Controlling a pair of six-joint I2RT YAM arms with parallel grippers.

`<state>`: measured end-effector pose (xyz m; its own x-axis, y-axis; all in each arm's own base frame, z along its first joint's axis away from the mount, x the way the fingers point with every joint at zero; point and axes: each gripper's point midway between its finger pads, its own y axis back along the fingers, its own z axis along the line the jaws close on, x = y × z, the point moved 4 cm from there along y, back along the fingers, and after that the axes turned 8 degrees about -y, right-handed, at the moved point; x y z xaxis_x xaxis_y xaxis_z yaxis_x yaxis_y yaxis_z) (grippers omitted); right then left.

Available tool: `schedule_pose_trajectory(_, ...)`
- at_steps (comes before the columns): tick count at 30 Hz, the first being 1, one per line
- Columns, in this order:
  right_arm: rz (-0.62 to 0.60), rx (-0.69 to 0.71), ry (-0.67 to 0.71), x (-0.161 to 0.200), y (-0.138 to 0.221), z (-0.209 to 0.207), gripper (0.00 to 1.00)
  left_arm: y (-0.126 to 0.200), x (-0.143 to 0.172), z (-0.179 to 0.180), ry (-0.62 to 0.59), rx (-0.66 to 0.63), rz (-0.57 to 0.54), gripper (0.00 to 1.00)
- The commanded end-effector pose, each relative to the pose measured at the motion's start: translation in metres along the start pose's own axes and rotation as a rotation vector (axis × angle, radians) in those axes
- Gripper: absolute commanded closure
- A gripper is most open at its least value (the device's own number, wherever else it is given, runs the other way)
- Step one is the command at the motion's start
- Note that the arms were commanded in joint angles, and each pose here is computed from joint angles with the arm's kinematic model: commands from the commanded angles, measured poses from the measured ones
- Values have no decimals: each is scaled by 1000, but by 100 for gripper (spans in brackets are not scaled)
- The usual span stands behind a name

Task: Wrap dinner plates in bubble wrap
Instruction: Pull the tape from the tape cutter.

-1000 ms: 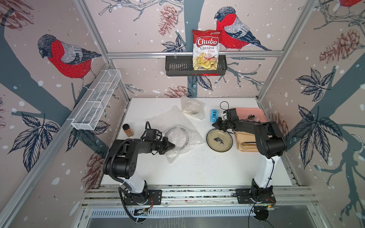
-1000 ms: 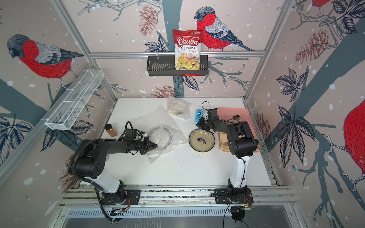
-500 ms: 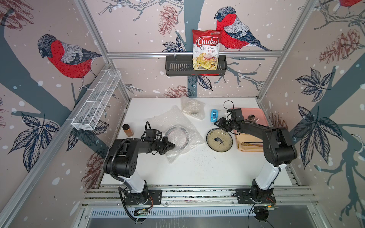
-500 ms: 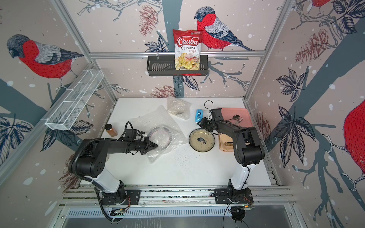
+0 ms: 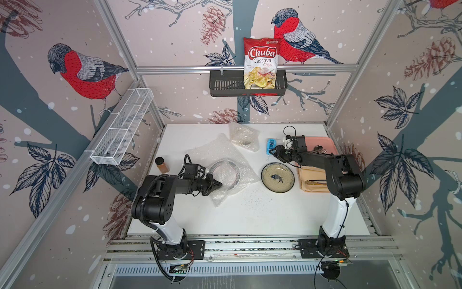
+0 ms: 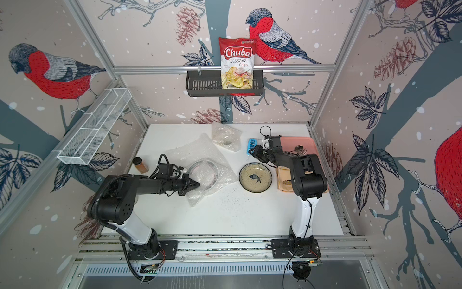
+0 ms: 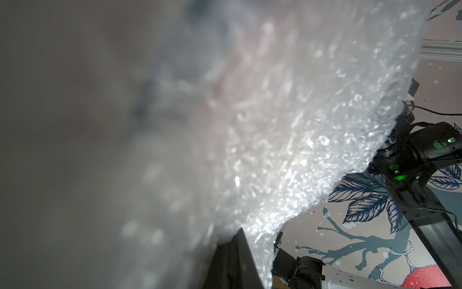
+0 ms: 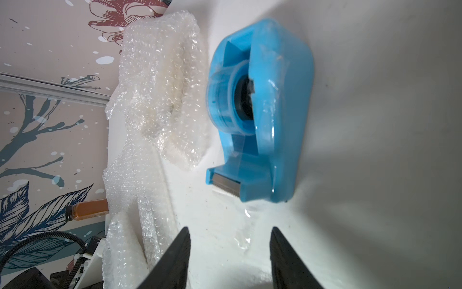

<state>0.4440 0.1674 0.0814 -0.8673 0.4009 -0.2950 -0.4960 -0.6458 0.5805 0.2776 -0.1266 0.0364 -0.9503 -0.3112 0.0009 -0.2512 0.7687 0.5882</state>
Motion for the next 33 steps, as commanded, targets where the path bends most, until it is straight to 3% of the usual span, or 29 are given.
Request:
schedule_pose_trajectory(1, -27, -53, 59, -9, -7, 12, 49, 6, 29, 64, 207, -358, 22, 100)
schedule_pose_trajectory(16, 2, -20, 73, -2, -27, -2, 53, 5, 30, 66, 216, -362, 28, 100)
schedule_pose_trajectory(28, -23, -38, 170, 2, -39, -3, 54, 6, 31, 67, 221, -368, 27, 100)
schedule_pose_trajectory(33, -22, -61, 170, 4, -40, -2, 62, 6, 32, 67, 223, -369, 27, 100)
